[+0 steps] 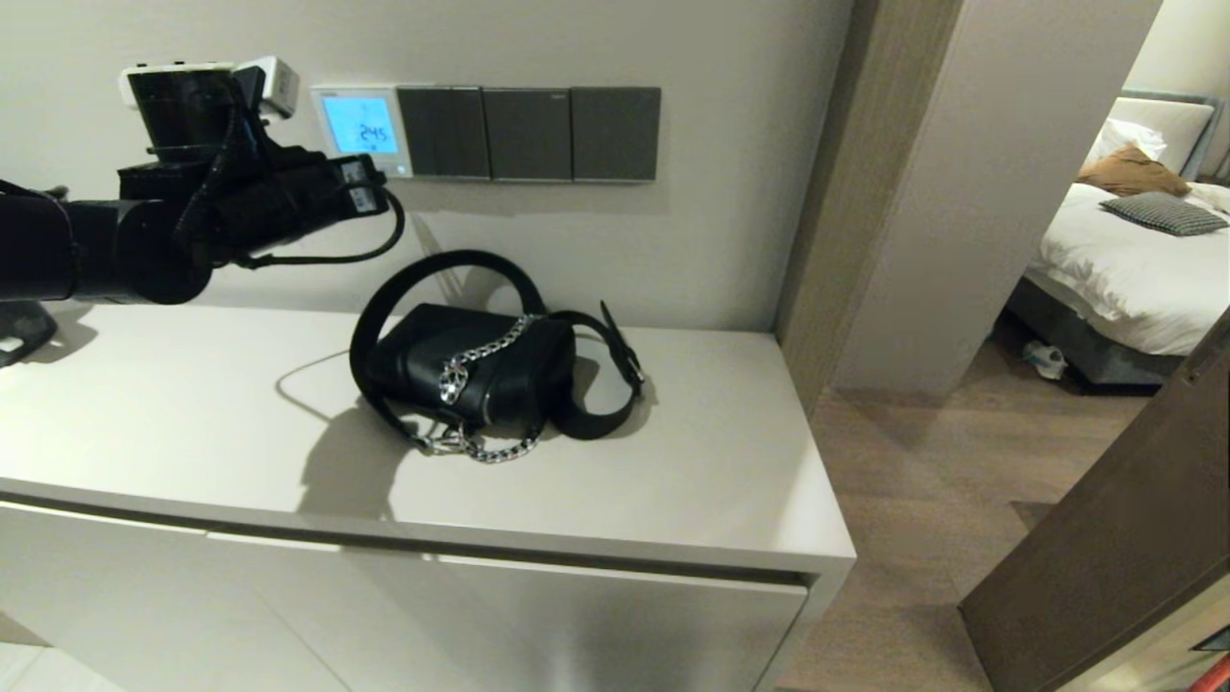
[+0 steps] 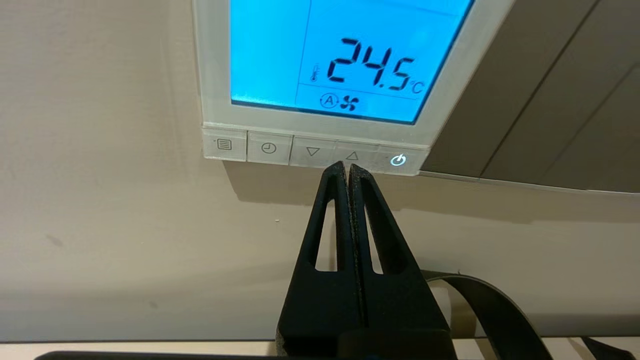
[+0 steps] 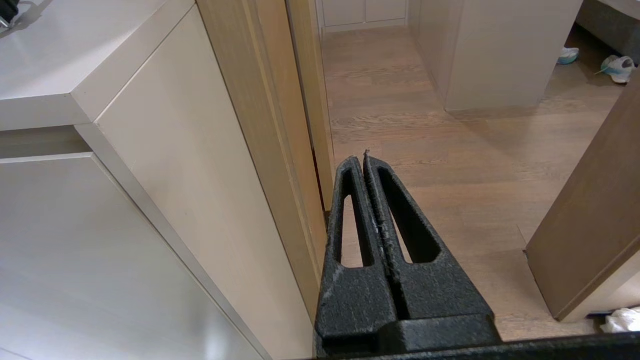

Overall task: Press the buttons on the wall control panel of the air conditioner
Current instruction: Press the temperature increase button

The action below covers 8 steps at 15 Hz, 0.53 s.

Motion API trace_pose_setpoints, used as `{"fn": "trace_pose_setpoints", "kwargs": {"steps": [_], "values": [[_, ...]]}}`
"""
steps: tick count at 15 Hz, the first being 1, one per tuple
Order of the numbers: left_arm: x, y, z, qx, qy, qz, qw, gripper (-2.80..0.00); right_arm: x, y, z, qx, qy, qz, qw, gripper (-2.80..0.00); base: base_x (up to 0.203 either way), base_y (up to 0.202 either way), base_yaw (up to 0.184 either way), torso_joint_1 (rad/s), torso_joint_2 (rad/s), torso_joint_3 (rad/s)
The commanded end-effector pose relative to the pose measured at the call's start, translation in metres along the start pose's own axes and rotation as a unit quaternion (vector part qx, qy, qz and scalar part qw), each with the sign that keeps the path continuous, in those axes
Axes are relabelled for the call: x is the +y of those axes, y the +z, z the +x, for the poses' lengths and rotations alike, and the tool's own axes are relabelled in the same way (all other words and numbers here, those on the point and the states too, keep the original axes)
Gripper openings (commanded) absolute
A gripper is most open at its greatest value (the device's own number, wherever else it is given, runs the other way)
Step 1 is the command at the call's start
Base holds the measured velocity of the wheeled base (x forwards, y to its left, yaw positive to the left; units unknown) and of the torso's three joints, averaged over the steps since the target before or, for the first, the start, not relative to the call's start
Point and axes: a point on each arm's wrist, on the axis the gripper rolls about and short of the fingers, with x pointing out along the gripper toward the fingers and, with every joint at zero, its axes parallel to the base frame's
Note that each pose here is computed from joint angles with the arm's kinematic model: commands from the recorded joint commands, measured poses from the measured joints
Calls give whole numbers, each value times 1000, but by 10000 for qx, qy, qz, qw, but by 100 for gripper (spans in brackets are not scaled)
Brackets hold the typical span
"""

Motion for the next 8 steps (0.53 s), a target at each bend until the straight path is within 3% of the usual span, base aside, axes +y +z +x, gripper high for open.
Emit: {"fn": "trace_pose_setpoints", "kwargs": {"steps": [1,8], "values": [[-1,3,-3,-32,-10,4,10000,-280,0,0,0,11,-1,4,10000,-280,0,0,0,0,0,0],[1,-3,4,30,0,4,10000,-280,0,0,0,11,4,-1,10000,-280,0,0,0,0,0,0]]}}
